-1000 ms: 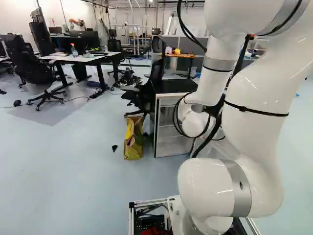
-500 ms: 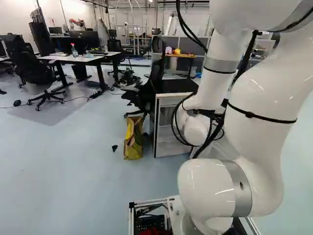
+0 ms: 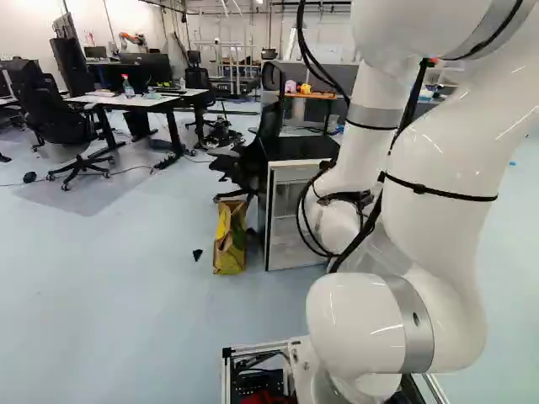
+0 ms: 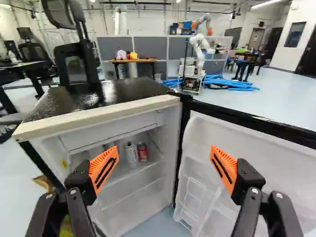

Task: Grab a drink from the fridge

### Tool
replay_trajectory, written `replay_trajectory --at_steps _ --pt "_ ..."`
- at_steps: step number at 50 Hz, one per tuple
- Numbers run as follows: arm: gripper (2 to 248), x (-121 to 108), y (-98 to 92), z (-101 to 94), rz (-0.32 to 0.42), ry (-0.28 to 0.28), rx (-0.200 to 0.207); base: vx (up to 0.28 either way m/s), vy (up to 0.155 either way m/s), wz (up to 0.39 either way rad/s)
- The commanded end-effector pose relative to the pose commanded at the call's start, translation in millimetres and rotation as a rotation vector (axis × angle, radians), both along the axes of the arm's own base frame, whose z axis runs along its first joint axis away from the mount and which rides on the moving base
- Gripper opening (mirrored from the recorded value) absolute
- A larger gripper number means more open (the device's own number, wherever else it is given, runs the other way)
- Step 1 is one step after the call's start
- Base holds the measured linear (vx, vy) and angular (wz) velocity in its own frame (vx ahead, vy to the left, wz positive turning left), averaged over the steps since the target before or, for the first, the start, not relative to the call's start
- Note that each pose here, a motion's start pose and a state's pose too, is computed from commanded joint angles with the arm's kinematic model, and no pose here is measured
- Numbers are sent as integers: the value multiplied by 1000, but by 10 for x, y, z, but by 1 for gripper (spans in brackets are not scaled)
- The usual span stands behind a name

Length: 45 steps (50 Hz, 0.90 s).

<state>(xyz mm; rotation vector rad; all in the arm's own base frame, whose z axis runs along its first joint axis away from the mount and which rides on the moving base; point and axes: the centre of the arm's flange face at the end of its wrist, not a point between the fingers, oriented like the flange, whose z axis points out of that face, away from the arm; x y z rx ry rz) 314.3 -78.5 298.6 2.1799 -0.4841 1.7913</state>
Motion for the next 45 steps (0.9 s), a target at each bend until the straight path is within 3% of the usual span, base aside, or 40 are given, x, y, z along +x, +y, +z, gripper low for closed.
replay_trajectory --at_steps 25,45 --pt "247 100 204 -275 256 99 33 0 0 0" --pt "247 229 213 -511 333 165 58 0 0 0"
